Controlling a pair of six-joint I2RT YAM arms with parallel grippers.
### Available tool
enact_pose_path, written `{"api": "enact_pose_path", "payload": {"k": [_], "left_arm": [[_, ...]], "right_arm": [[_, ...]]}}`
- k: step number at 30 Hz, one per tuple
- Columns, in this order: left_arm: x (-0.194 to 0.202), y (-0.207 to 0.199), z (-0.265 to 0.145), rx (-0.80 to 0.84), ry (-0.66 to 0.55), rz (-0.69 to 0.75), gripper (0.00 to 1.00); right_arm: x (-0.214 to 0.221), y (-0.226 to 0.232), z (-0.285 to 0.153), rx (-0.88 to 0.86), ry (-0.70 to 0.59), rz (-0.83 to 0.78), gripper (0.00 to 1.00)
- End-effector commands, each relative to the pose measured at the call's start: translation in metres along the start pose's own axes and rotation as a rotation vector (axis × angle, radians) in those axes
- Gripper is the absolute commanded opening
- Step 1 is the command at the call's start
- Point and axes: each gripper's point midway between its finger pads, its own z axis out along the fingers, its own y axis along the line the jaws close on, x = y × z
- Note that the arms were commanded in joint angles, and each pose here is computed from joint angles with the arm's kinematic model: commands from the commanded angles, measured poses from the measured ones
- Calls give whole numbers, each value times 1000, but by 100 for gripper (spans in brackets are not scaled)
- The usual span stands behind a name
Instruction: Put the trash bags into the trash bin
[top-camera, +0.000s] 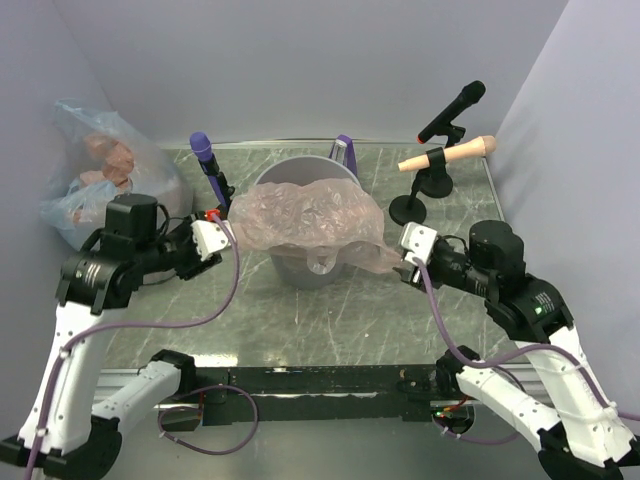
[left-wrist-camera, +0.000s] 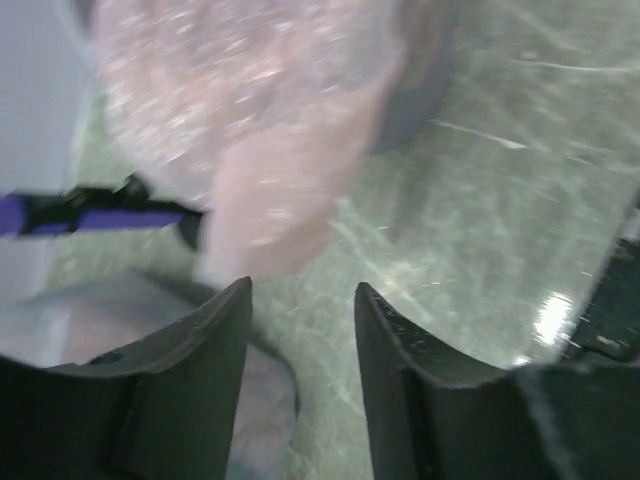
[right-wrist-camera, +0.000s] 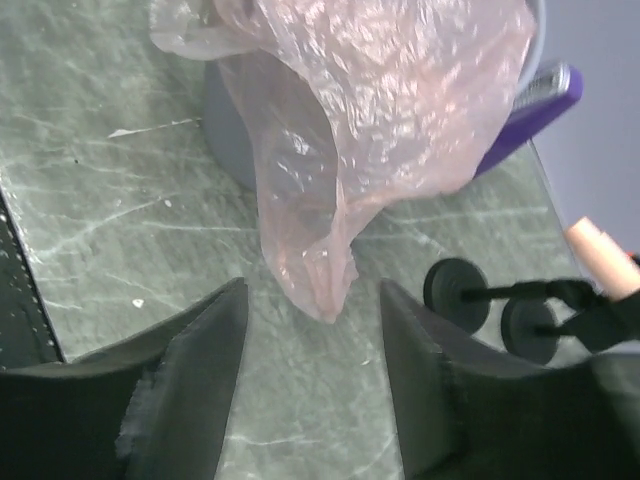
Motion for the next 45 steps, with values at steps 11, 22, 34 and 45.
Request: {"api": "enact_pose_path", "payload": {"k": [11,22,34,45], "left_arm": [[-20,48,13,-212,-105,33,86],[-1,-10,10,91,-51,290,84],[-37,17,49,-52,-245,298,83],[-49,68,67,-235,-261,66,1]], "right_arm": [[27,-35,59,49,51,185,71],[30,-35,65,23,71,188,64],[31,-37,75,11,82,241,58],[57,-49,77,45,170,266,26]]}}
